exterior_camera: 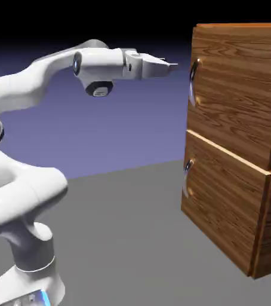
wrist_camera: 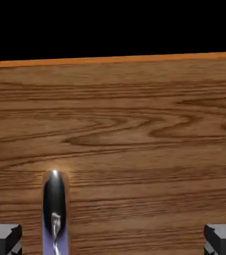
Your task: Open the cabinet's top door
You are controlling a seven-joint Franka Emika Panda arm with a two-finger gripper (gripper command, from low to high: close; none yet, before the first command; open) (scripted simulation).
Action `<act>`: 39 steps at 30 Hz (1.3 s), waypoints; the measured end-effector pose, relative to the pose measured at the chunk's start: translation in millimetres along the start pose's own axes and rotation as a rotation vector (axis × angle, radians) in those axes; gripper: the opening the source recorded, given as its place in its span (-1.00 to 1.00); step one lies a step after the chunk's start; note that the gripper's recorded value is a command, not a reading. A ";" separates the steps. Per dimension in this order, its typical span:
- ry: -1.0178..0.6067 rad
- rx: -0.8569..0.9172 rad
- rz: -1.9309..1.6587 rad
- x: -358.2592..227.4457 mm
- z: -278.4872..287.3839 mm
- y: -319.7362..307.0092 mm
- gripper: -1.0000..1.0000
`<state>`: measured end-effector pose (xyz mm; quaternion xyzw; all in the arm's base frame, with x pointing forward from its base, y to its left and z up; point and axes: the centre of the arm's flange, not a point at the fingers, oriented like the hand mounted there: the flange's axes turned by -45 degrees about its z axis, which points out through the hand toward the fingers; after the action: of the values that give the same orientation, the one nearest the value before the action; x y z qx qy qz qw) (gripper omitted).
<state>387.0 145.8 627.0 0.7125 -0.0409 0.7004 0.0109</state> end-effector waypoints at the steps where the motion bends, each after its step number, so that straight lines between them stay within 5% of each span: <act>1: 0.005 0.004 -0.006 -7.1 6.2 -4.9 0.00; 13: 0.018 0.026 -0.042 -60.1 97.8 -27.1 0.00; 14: 0.018 0.026 -0.042 -60.2 100.8 -26.9 -1.00; 39: 0.005 0.635 -0.046 -57.1 -72.0 124.6 -1.00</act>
<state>305.2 29.4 566.1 0.6794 0.1961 0.6794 -0.1962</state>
